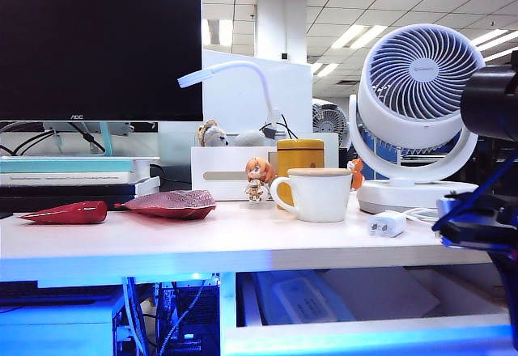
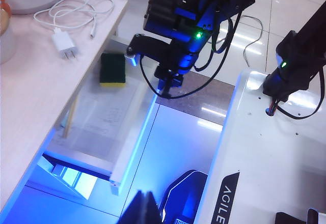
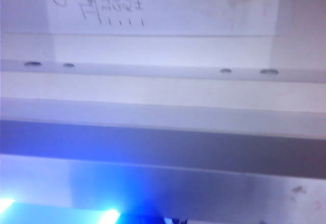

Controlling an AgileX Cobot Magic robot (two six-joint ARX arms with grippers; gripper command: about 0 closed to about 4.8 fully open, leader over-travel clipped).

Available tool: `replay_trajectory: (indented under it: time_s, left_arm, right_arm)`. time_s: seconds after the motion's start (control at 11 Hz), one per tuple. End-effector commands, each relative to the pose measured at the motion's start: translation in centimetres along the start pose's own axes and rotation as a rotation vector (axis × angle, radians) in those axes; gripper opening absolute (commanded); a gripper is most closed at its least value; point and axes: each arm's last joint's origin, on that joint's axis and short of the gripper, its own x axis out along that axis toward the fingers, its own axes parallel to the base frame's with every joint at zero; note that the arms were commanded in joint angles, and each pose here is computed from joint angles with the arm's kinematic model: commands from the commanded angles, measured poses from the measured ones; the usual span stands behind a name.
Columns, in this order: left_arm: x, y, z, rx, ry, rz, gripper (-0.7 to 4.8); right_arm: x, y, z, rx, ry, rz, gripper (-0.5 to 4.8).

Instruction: Open the drawer, place the cleaning sponge inside, then close the drawer.

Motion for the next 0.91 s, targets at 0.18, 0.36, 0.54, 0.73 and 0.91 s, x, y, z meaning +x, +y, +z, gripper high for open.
replay_trajectory:
  time_s: [0.18,0.36,0.54,0.73,0.91]
  left_arm:
    - [-0.1,-0.1,0.1,-0.001,-0.006,-0.002,-0.06]
    - [-0.1,-0.1,-0.1,-0.008,0.006,-0.005,-0.06]
    - [-0.1,-0.1,-0.1,-0.011,0.01,-0.007,-0.06]
    - [-0.1,-0.1,-0.1,-0.011,0.01,-0.007,-0.06]
    - [-0.1,-0.1,-0.1,-0.011,0.01,-0.007,-0.06]
  right_arm:
    - [-0.2,0.2,1.3,-0.006,-0.133,-0.006,-0.03]
    - [-0.1,0.2,1.6,-0.006,-0.163,-0.014,-0.03]
    - [1.2,0.2,2.0,-0.006,-0.164,-0.013,-0.03]
    - [1.7,0.2,2.3,-0.003,-0.182,-0.009,-0.03]
    - [1.7,0.3,2.9,-0.006,-0.253,-0.008,-0.03]
